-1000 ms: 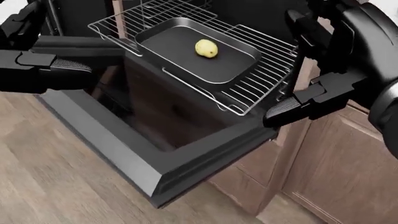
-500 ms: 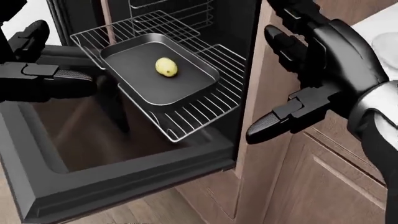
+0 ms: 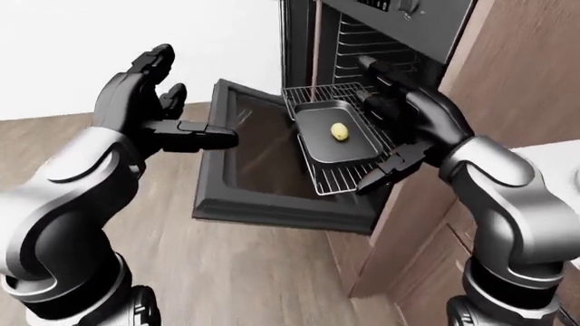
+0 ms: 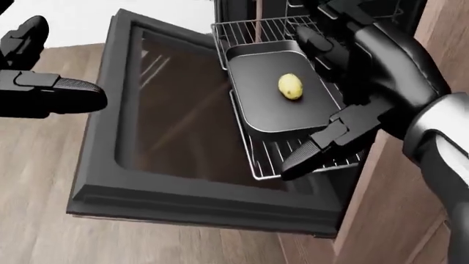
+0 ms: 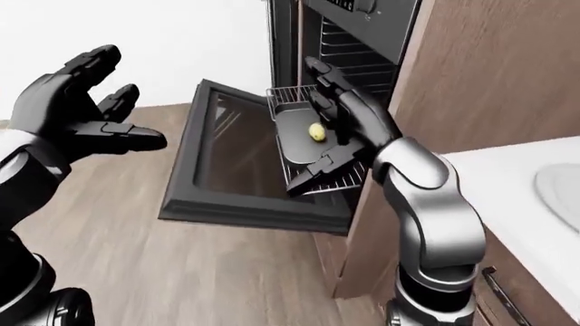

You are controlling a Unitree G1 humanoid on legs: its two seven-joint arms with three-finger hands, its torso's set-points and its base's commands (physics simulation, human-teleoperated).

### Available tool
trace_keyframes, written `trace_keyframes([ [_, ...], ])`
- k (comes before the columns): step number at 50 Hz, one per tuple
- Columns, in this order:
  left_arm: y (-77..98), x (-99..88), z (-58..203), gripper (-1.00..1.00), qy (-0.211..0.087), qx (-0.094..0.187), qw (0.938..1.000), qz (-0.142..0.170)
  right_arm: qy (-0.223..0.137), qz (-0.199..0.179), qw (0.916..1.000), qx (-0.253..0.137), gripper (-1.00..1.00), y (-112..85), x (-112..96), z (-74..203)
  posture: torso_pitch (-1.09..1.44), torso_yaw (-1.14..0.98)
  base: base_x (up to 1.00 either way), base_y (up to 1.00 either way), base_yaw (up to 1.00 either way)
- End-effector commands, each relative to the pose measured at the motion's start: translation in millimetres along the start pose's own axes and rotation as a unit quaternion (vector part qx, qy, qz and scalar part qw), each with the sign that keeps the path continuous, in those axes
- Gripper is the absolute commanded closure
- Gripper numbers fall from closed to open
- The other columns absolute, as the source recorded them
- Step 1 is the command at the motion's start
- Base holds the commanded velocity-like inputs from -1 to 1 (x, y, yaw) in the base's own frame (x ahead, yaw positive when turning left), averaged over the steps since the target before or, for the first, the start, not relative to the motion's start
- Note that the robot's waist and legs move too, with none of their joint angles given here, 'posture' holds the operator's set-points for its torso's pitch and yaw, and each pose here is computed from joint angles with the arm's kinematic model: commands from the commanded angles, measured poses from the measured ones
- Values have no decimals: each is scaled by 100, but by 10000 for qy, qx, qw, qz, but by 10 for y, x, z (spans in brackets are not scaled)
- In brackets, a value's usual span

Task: Pick the potato from the oven and place it on the plate on the counter.

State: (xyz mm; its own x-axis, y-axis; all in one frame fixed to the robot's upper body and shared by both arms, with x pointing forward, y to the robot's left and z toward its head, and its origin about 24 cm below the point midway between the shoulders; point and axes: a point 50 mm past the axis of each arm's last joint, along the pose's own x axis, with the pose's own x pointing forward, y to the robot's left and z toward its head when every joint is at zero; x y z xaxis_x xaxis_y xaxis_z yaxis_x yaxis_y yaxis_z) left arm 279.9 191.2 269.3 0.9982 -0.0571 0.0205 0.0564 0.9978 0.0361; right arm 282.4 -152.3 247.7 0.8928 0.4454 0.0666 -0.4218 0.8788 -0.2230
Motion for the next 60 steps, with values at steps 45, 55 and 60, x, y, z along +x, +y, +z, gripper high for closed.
trace_keyframes([
  [45, -13, -48, 164, -100, -482, 40, 9988, -100, -467, -492, 9973, -273, -100, -125, 20, 172, 0, 0, 34, 25, 7],
  [55, 7, -64, 179, -100, -496, 39, 9987, -81, -594, -493, 9970, -38, -100, -132, 22, 225, 0, 0, 0, 0, 64],
  [60, 5, -79, 196, -100, -500, 49, 9987, -76, -580, -485, 9971, -103, -100, -141, 30, 205, 0, 0, 0, 1, 75],
])
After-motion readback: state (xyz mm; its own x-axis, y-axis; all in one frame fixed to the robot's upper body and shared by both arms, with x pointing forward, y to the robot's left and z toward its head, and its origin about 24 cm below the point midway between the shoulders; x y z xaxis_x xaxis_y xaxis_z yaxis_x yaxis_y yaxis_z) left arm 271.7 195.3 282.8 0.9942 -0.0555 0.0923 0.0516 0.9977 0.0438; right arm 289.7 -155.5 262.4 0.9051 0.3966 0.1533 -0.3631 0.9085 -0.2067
